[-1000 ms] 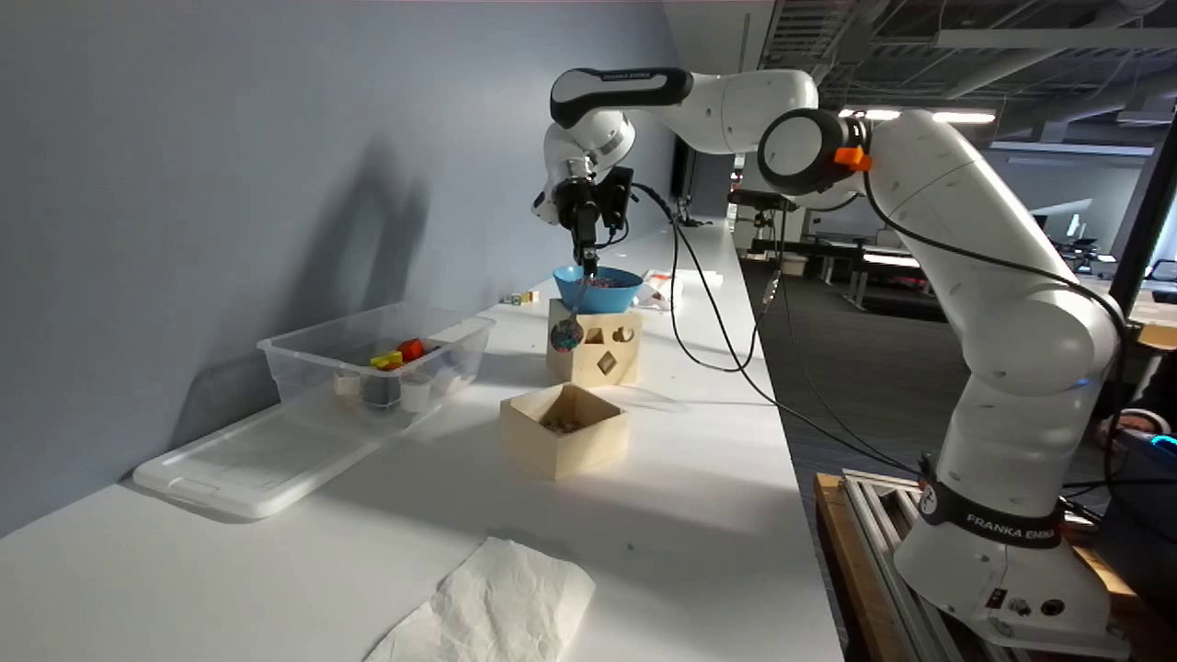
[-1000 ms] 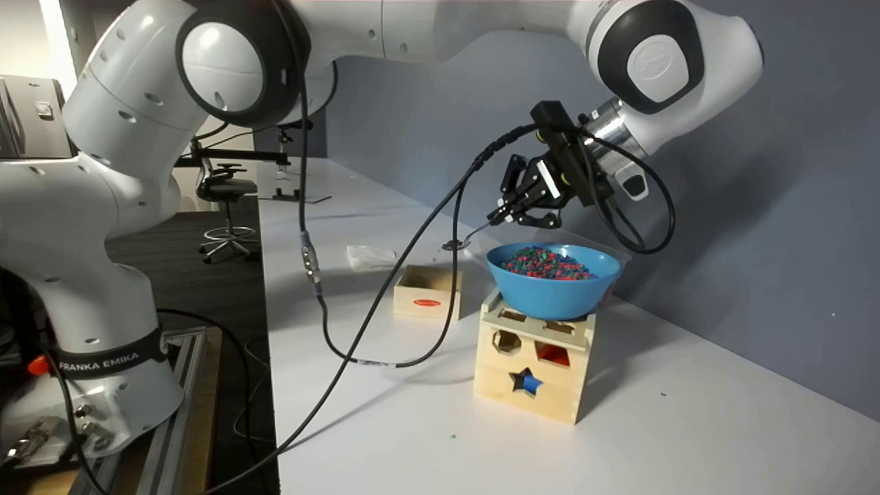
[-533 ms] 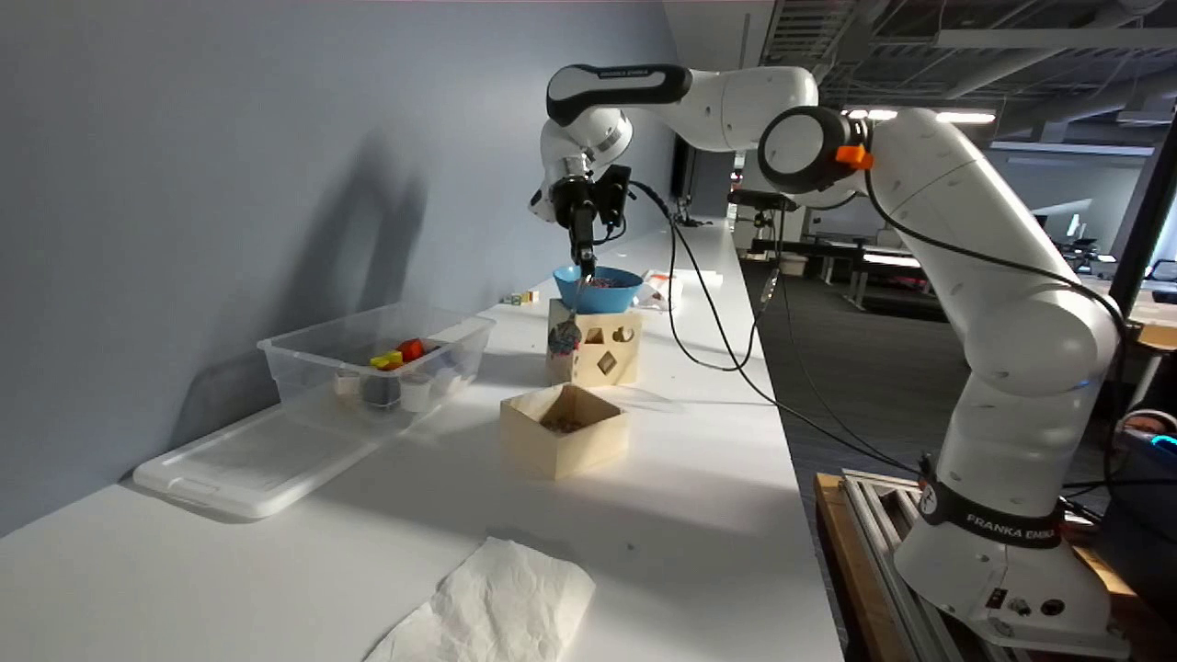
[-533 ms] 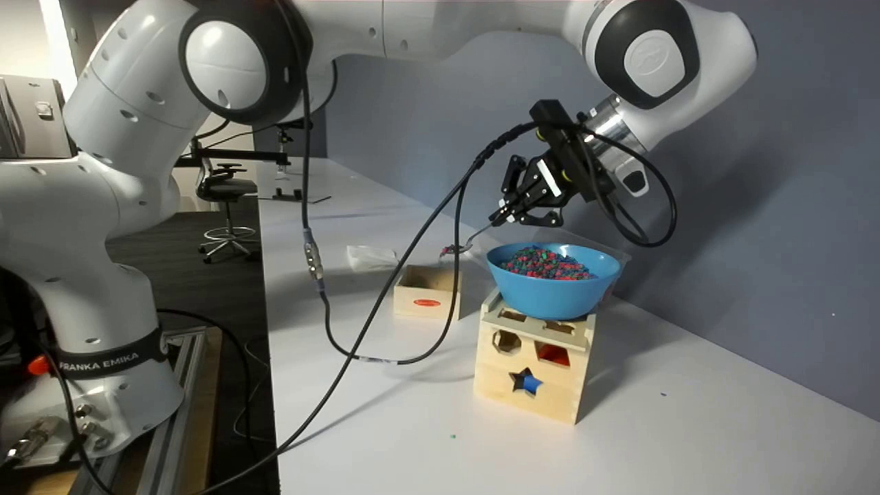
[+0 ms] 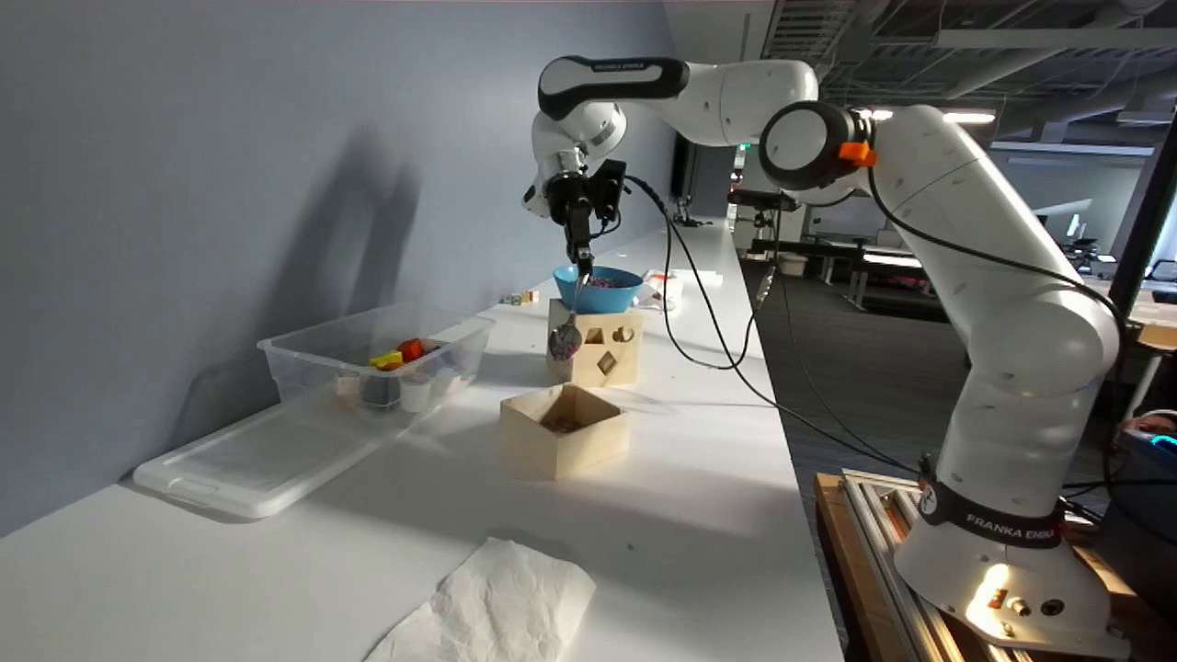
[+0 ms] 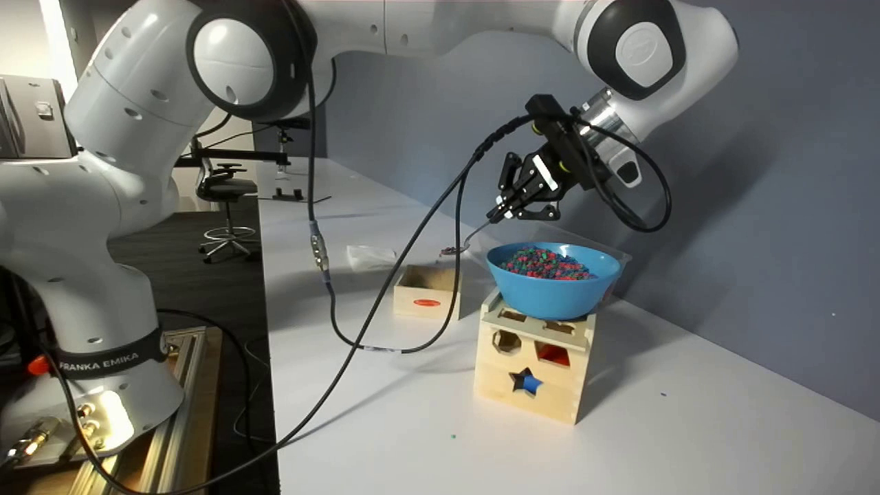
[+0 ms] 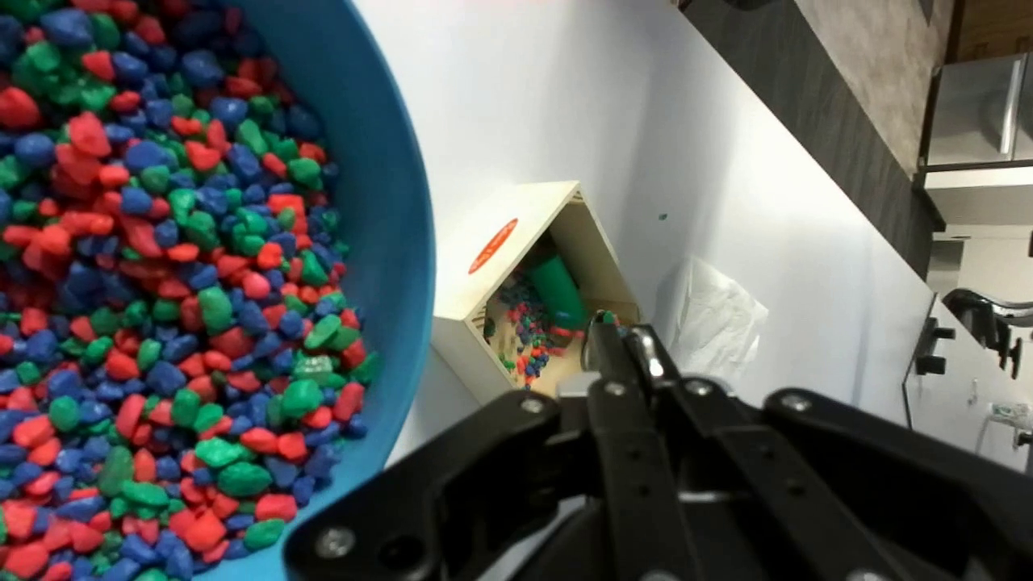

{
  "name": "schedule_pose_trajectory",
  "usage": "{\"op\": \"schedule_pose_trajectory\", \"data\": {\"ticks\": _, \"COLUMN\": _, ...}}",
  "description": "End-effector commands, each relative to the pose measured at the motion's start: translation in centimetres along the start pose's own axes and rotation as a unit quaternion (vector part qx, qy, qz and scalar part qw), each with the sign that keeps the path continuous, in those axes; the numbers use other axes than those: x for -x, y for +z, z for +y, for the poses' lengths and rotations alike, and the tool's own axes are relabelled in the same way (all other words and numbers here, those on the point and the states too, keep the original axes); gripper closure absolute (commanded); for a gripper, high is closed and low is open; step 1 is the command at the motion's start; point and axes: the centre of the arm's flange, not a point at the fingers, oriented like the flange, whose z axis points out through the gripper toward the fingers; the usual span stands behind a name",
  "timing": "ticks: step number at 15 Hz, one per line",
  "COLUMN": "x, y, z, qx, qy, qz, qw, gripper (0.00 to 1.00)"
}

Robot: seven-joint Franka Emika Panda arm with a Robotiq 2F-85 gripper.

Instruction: Put half a spoon of the blue bowl's contents into the small crate

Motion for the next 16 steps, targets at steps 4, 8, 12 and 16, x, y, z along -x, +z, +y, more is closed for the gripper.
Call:
{"op": "schedule_pose_trajectory", "data": {"ticks": 4, "x": 0.8, "y": 0.6, "z": -2.1, "qx": 0.056, "qy": 0.002, "qz": -0.012, "qw": 0.9984, "gripper": 0.99}}
{"op": "schedule_pose_trajectory", "data": {"ticks": 8, "x": 0.5, "y": 0.3, "z": -2.9, "qx": 0.067, "qy": -0.005, "qz": -0.011, "qw": 0.9977, "gripper": 0.99}}
{"op": "schedule_pose_trajectory", "data": {"ticks": 12, "x": 0.3, "y": 0.0, "z": -3.7, "qx": 0.073, "qy": -0.012, "qz": -0.013, "qw": 0.9972, "gripper": 0.99}}
{"op": "schedule_pose_trajectory", "data": {"ticks": 16, "x": 0.3, "y": -0.1, "z": -4.4, "qx": 0.080, "qy": -0.015, "qz": -0.017, "qw": 0.9965, "gripper": 0.99}}
